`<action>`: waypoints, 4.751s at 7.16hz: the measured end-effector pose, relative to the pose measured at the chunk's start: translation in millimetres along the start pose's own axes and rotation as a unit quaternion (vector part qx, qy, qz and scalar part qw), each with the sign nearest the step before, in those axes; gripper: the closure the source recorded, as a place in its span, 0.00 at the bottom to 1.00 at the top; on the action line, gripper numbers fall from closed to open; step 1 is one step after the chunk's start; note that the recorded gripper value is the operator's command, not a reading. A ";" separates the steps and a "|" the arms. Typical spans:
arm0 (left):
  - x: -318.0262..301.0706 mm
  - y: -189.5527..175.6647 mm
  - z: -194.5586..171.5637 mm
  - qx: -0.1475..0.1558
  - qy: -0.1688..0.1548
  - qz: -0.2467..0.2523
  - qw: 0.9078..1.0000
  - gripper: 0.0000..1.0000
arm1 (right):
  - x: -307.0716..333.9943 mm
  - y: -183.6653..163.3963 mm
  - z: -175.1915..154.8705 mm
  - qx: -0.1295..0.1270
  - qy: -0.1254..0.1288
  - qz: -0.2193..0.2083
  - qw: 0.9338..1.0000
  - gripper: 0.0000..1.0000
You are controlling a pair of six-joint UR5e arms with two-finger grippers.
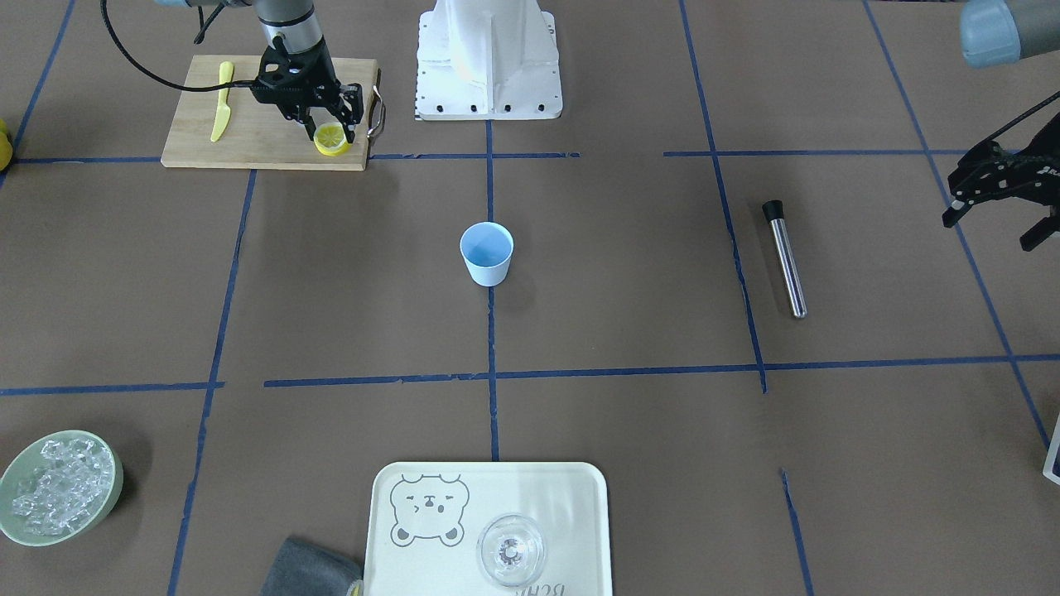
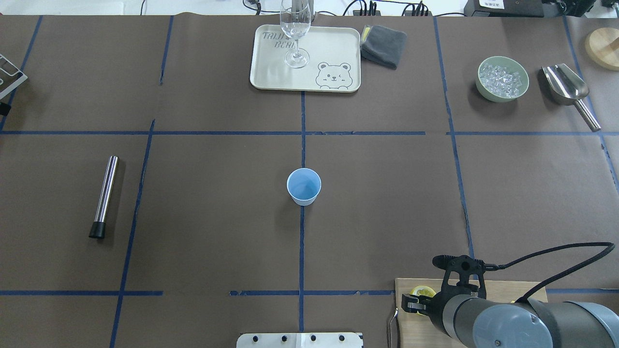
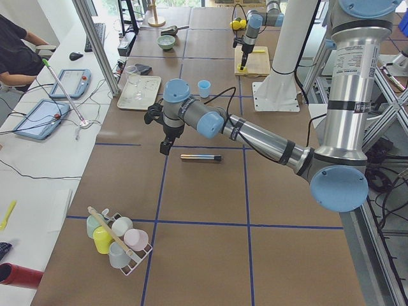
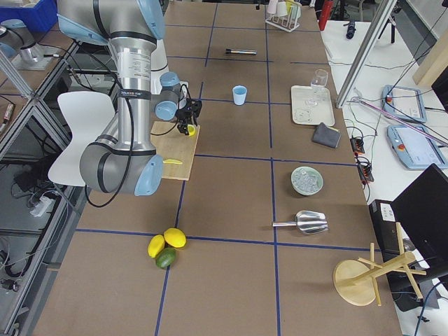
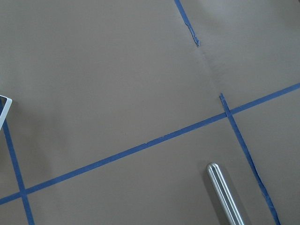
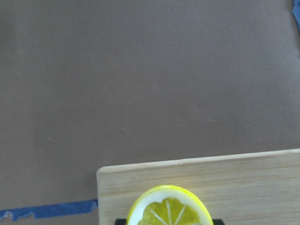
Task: Squeeze lemon into cup
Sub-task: 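Lower the right gripper and pinch the lemon slice, then lift the lemon slice with the right gripper toward the blue paper cup, then lower the lemon slice into the blue cup with the right gripper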
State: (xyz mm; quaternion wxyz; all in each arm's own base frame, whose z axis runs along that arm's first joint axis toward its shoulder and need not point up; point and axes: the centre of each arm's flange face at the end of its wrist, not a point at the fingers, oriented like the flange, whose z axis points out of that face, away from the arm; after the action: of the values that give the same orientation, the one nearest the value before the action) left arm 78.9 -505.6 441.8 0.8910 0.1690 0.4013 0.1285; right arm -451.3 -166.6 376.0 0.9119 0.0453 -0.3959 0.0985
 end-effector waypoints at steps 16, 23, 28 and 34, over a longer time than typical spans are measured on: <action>1.4 -2.1 -1.0 0.002 0.000 0.000 1.000 0.00 | -18.2 -62.2 -81.0 -0.031 -0.067 0.057 0.996 0.91; 0.8 -3.3 0.0 0.001 0.000 0.000 1.000 0.00 | -151.6 -152.7 -124.7 -0.016 -0.141 0.100 0.985 0.90; -1.4 -3.5 2.4 -0.001 0.000 -0.002 1.000 0.00 | -232.6 -197.3 -87.8 0.029 -0.118 0.092 0.988 1.00; 1.4 -7.4 0.2 0.003 0.001 0.001 1.000 0.00 | -236.8 -205.8 -57.8 0.029 -0.089 0.092 0.991 0.42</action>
State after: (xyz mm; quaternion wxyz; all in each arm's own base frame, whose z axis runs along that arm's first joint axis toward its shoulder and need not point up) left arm 80.7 -511.8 438.0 0.8902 0.1715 0.4020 0.1283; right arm -523.6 -392.3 162.5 0.8583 0.0438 -0.4750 0.1893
